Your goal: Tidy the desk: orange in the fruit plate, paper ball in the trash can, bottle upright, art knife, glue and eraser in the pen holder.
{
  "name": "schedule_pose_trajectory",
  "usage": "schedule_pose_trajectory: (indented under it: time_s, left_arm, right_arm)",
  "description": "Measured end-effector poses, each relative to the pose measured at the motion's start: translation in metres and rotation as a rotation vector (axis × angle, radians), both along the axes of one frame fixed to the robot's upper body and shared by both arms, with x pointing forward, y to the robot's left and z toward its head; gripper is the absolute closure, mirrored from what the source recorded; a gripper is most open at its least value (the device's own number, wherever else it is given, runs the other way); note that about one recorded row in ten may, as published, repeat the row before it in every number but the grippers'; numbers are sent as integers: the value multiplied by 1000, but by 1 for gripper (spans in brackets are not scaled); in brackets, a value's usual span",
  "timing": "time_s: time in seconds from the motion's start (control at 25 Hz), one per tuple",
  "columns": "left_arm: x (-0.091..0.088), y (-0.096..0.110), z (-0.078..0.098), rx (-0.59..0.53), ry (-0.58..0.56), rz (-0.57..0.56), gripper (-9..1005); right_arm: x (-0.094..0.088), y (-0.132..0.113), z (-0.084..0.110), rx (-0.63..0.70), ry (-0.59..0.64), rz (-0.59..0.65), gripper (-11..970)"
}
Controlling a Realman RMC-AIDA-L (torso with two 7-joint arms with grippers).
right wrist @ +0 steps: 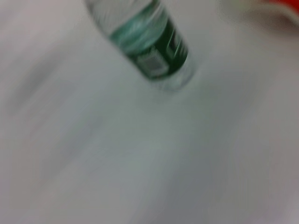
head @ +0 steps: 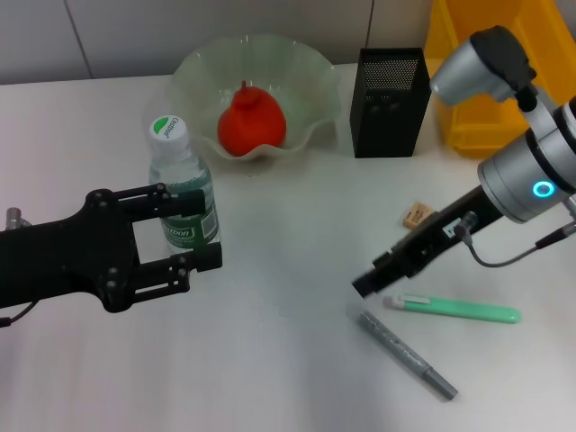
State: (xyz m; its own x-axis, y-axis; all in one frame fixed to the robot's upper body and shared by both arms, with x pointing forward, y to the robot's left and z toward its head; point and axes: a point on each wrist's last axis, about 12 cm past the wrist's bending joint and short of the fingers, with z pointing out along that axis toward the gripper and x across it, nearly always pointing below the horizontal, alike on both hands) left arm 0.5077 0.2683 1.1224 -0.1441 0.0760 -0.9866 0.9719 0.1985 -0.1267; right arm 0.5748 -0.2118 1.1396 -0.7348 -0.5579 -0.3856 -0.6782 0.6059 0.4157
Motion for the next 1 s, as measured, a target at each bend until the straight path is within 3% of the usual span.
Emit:
schedule_pose_trajectory:
  time_s: [0.24,0.44,0.8,1.0]
  left_arm:
    - [-3,2,-2,-8,8,10,367]
    - [-2,3,-3,-7,1,18,368]
    - [2,7,2,-33,-19,53,369]
    - [0,9,1,-60,-17,75,369]
  right_arm:
    - [-3,-2,12,-100,16,44,416]
    - [-1,-9,19,-202,-73,107,434]
    - [7,-4,29,-220,-272,433,466]
    - [16,-1,30,-279,-262,520,483]
